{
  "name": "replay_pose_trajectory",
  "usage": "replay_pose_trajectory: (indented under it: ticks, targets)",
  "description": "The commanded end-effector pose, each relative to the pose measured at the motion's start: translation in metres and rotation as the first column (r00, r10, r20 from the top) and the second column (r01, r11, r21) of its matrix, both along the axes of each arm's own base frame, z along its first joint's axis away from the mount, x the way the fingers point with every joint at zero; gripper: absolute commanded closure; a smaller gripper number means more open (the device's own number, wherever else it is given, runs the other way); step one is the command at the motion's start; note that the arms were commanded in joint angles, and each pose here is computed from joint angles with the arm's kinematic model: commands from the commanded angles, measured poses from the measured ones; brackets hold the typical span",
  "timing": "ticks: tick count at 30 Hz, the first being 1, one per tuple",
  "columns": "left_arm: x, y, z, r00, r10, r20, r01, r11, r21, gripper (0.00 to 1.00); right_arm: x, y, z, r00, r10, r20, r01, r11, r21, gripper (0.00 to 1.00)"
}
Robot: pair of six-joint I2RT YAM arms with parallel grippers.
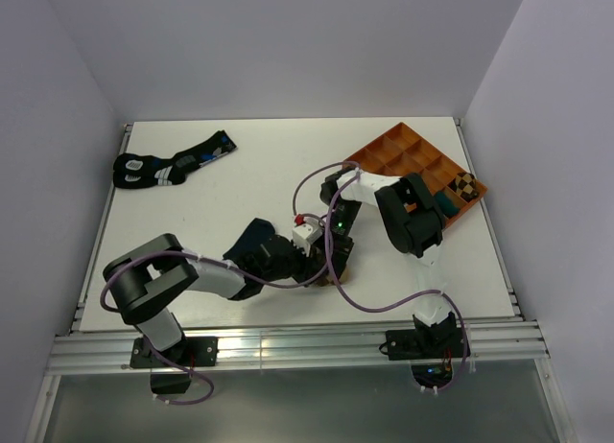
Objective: Roll the socks
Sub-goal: Roll the sock at the center of the board.
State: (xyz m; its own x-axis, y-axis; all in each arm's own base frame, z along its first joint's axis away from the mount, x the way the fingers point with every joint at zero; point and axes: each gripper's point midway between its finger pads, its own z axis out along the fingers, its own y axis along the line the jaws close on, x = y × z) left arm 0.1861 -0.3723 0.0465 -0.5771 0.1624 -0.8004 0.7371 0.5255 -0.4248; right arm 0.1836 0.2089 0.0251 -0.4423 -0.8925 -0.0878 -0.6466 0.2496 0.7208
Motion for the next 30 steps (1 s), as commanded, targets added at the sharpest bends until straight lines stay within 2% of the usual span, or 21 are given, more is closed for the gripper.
replay_pose_trajectory:
  ticks: [1,3,9,17,26,30]
  targets:
    - [-0.037,0.020,-0.049,0.984,-0.024,-0.179,0.037,0.997,0.072,0.89,0.021,0.004,-0.020,0.994,-0.010,0.108,0.010,1.000,0.002,0.69]
    - [-0.041,0.023,-0.057,0.977,-0.008,-0.213,0.024,0.997,0.075,1.00,0.023,0.006,-0.020,0.992,-0.024,0.121,0.024,1.000,0.001,0.65]
    - [-0.053,0.034,-0.077,0.956,0.049,-0.290,-0.024,0.996,0.088,1.00,0.034,0.010,-0.011,0.976,-0.079,0.202,0.074,0.997,0.032,0.52]
    - [-0.062,0.045,-0.093,0.923,0.109,-0.368,-0.087,0.993,0.077,1.00,0.064,0.007,0.024,0.914,-0.179,0.365,0.143,0.982,0.122,0.48]
    - [-0.076,0.059,-0.109,0.859,0.175,-0.481,-0.155,0.985,0.082,1.00,0.068,-0.006,0.055,0.821,-0.214,0.529,0.091,0.964,0.250,0.43]
    - [-0.083,0.066,-0.117,0.810,0.224,-0.542,-0.193,0.975,0.114,1.00,0.058,-0.016,0.066,0.778,-0.200,0.596,0.026,0.958,0.287,0.43]
